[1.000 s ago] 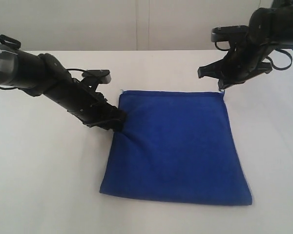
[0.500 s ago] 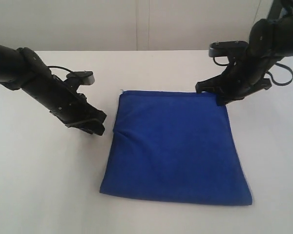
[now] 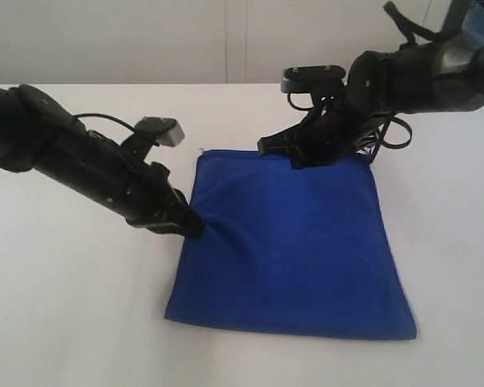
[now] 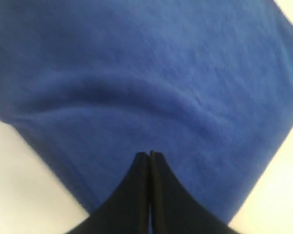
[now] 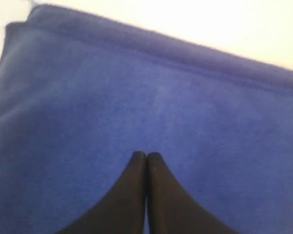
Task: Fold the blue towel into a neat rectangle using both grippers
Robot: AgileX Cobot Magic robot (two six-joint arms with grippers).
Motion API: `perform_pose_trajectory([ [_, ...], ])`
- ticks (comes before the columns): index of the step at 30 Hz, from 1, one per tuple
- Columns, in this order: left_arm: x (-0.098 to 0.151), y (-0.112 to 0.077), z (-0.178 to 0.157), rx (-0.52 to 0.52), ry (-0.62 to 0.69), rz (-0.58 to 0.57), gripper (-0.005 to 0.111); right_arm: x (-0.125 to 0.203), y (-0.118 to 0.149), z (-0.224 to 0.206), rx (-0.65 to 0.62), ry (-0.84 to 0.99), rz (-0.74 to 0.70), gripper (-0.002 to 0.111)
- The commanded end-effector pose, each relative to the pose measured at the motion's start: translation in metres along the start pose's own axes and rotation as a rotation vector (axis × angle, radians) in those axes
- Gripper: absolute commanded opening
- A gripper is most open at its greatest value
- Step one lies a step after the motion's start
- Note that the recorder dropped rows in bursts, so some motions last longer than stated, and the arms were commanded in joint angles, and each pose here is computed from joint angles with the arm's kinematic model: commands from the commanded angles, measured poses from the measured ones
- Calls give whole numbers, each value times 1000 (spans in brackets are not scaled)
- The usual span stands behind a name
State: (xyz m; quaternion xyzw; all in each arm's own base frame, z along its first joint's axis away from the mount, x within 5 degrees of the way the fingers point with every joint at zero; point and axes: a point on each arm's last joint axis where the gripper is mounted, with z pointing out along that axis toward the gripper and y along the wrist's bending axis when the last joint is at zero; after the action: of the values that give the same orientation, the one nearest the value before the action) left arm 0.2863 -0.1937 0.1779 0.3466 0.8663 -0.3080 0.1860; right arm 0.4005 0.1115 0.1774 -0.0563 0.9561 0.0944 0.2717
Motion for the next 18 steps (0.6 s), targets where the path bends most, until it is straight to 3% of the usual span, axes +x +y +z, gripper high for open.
perform_pose_trajectory([
  [1,14,-16,21,-15,36,31,0,11,10,17,-11,46,-9,0],
  [11,49,-7,37,-63,134,-13,0,33,5,51,9,159,-18,0],
  [18,57,-13,38,2,181,-24,0,36,4,54,18,171,-31,0],
])
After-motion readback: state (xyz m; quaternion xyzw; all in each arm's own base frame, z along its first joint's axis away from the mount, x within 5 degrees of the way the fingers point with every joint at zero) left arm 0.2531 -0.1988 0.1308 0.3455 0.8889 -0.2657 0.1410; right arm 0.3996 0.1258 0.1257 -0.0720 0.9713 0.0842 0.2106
